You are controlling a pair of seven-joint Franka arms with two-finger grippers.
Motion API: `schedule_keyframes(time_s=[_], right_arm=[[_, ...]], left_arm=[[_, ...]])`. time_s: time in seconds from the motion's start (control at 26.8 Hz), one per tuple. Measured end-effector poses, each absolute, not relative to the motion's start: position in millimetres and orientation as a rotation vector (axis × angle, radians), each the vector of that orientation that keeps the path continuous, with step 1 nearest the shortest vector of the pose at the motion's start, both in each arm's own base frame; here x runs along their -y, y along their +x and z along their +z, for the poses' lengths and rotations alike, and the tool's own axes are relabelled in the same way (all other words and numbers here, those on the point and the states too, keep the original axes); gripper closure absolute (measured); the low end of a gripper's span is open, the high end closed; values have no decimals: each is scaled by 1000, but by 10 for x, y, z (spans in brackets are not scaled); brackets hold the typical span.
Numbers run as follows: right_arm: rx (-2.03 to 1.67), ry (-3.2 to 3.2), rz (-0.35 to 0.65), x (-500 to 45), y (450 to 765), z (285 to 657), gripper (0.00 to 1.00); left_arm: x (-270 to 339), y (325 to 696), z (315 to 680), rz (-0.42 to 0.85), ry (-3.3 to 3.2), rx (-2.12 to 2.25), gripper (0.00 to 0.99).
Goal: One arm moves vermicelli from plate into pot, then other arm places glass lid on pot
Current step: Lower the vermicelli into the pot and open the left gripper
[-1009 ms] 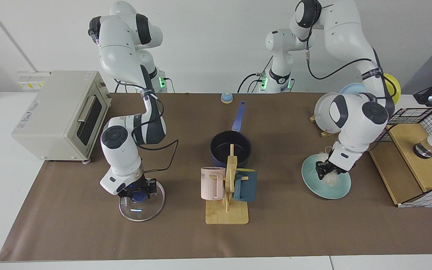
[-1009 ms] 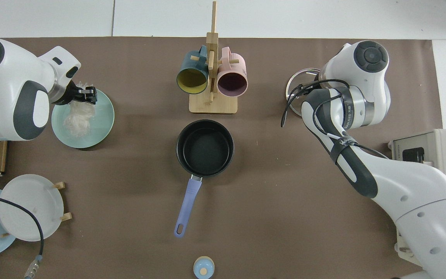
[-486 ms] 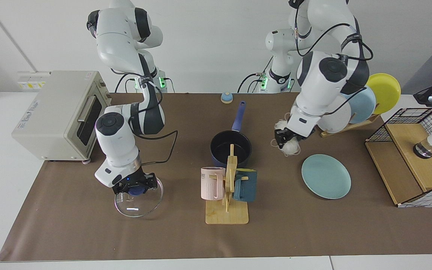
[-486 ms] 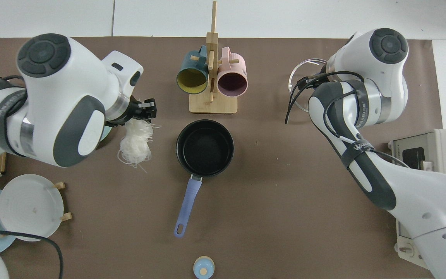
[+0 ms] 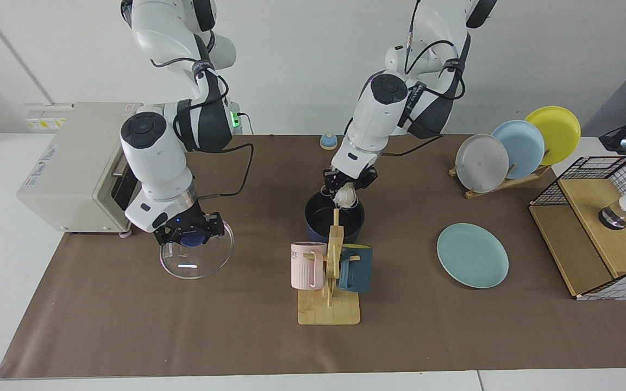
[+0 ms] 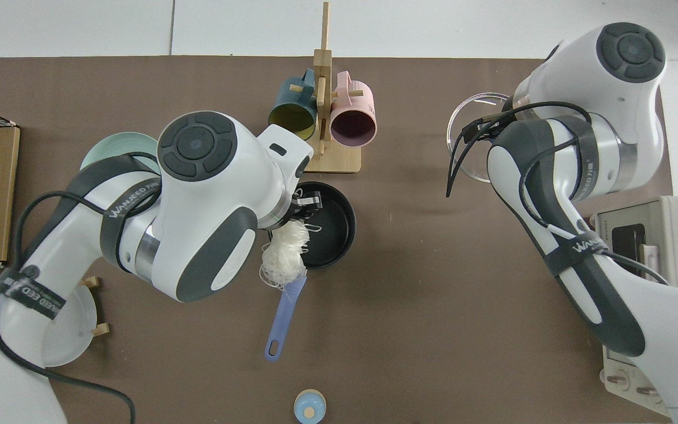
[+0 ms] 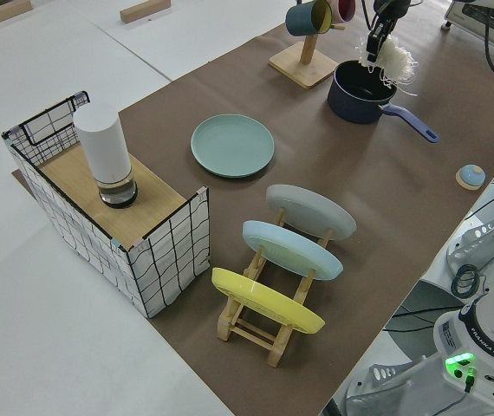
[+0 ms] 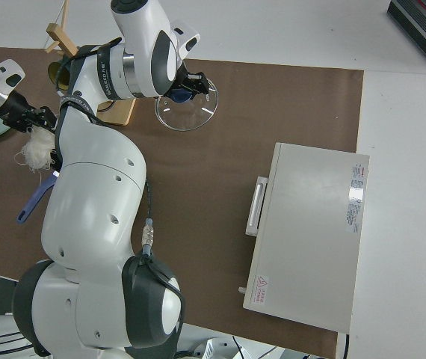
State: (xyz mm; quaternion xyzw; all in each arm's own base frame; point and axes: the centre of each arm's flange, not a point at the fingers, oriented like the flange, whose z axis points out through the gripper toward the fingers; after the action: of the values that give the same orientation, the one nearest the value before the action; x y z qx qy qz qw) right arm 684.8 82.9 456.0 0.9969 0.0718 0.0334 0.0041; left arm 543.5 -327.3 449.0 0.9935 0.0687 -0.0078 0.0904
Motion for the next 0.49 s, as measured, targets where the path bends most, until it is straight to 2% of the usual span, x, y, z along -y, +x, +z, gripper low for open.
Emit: schedule_keyframes(time_s=[0.3,0.49], right_arm=[[-219,3144,0,-721,6397,4642,559],[-221,3144,11,-711,6179,4502,559]], left_arm=[[3354,5547,3861,-60,2884,-214,542],[3387,5599,3594,-71,2871,-200,542]])
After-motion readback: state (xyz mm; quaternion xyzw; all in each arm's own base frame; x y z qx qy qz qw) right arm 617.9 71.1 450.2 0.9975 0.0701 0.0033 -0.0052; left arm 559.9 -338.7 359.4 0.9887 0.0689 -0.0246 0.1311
